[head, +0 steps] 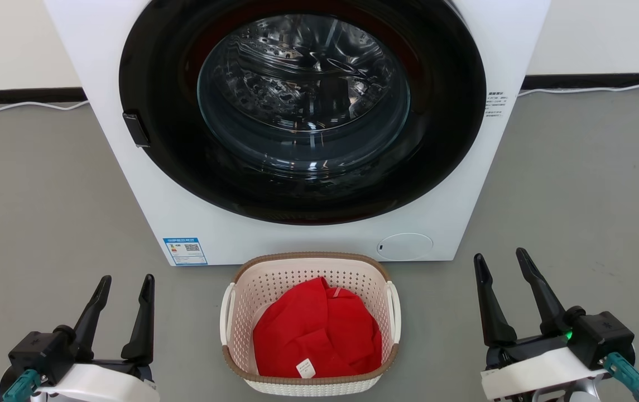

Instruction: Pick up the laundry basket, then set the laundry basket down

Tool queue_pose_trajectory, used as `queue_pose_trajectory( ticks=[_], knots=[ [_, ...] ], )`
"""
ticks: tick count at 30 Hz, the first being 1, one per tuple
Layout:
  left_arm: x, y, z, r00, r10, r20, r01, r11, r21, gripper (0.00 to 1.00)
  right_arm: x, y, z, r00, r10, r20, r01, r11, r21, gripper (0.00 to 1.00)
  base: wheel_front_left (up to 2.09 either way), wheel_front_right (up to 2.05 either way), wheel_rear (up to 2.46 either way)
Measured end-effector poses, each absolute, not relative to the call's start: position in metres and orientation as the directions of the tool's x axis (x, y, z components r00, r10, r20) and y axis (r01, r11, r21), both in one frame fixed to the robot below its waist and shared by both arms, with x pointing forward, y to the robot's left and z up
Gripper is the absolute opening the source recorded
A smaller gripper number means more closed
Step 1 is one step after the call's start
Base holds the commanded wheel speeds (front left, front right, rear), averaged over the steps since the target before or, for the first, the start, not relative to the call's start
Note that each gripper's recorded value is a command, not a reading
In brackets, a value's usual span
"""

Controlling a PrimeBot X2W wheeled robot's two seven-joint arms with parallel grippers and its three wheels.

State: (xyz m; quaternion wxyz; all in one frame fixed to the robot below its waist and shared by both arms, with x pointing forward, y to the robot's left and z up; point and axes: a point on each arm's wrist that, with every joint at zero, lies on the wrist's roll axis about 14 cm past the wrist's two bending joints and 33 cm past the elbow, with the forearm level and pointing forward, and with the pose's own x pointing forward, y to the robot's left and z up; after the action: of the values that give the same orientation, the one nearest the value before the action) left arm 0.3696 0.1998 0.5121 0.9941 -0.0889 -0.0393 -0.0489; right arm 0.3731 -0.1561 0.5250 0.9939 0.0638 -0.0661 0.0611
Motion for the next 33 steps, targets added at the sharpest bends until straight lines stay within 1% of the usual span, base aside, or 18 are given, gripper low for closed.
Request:
queue_pose_trajectory(
  ticks=[18, 33],
  knots=[
    [0.372, 0.196, 0.508, 0.992, -0.1, 0.078, 0.112, 0.978, -0.176, 1.0, 0.374, -0.159, 0.522, 0.986, 0.106, 0.13, -0.122, 0.986, 0.118, 1.0, 0.0, 0.0, 0.0],
    [0.386, 0.206, 0.487, 0.994, -0.113, 0.011, 0.113, 0.975, -0.19, 1.0, 0.386, -0.16, 0.497, 0.993, 0.103, 0.062, -0.11, 0.986, 0.128, 1.0, 0.0, 0.0, 0.0]
  ],
)
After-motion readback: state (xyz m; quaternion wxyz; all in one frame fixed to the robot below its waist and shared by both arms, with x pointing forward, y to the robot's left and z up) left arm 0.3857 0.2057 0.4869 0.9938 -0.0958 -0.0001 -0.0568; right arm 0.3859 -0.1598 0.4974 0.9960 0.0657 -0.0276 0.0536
